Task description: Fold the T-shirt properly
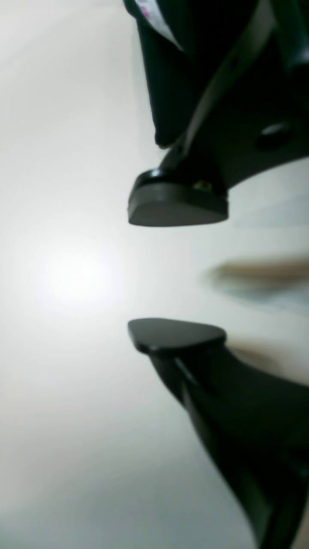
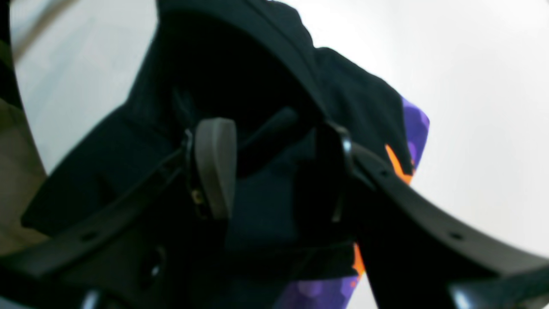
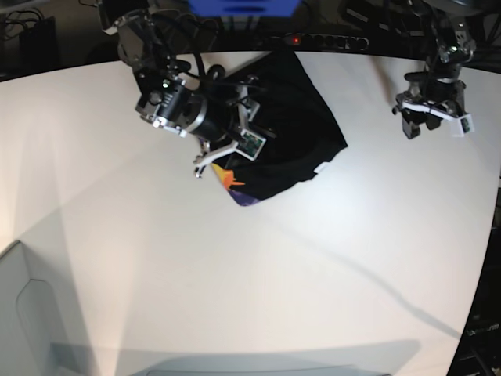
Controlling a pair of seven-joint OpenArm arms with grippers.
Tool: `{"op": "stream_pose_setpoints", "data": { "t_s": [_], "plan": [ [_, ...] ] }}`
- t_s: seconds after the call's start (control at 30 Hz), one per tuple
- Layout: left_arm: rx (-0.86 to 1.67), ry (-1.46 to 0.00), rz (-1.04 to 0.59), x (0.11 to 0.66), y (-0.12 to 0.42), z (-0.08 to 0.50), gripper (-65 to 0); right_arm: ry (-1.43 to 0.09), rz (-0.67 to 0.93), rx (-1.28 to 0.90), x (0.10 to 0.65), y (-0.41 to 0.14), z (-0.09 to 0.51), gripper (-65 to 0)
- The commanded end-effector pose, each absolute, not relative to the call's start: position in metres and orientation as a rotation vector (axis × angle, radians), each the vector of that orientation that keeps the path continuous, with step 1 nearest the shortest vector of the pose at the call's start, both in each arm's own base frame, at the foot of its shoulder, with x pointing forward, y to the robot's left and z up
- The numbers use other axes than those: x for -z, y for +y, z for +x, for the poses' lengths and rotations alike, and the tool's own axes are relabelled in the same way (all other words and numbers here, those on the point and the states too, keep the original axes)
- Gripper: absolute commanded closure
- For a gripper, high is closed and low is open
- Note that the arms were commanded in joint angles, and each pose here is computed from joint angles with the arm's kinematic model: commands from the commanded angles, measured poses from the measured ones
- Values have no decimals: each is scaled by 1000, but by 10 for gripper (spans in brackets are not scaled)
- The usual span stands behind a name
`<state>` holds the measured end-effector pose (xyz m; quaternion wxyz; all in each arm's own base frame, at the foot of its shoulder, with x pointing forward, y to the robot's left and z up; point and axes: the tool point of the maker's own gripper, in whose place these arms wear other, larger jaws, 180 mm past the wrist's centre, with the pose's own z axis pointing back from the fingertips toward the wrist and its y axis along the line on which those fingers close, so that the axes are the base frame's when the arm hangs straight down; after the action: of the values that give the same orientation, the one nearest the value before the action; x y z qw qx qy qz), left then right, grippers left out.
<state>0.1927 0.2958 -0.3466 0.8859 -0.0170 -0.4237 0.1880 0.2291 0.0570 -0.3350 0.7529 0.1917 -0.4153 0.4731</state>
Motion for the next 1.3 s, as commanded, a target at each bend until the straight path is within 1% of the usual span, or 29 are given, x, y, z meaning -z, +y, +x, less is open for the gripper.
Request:
{"op": "stream_pose_setpoints", "data": {
  "t_s": [0.0, 0.17, 0.23, 0.53, 0.77, 0.83, 1.0, 1.07, 1.1, 1.27],
  "plan": [
    [-370, -914, -32, 337, 297, 197, -330, -953, 420, -1048, 324, 59, 234, -306],
    [-373, -915, -28, 337, 299, 196, -330, -950, 302, -1093, 329, 49, 245, -306],
    [-369, -914, -32, 337, 297, 197, -330, -952, 281, -1100, 328, 47, 248, -306],
    [-373, -912, -30, 337, 298, 196, -330, -949, 281, -1102, 330, 47, 248, -306],
    [-372, -912, -31, 337, 297, 196, -330, -850, 322, -1126, 360, 55, 232, -298],
    [-372, -913, -31, 337, 297, 197, -330, -849, 326, -1125, 361, 55, 231, -265],
    [-374, -914, -30, 337, 298, 197, -330, -857, 346, -1151, 357, 65, 224, -77],
    [-374, -914, -31, 338, 298, 197, -330, -878, 347, -1152, 350, 66, 224, -19],
    [-374, -912, -33, 338, 297, 197, -330, -891, 346, -1153, 346, 67, 224, 0],
    [-375, -912, -33, 338, 298, 197, -330, -965, 357, -1148, 320, 70, 217, 0]
  ]
}}
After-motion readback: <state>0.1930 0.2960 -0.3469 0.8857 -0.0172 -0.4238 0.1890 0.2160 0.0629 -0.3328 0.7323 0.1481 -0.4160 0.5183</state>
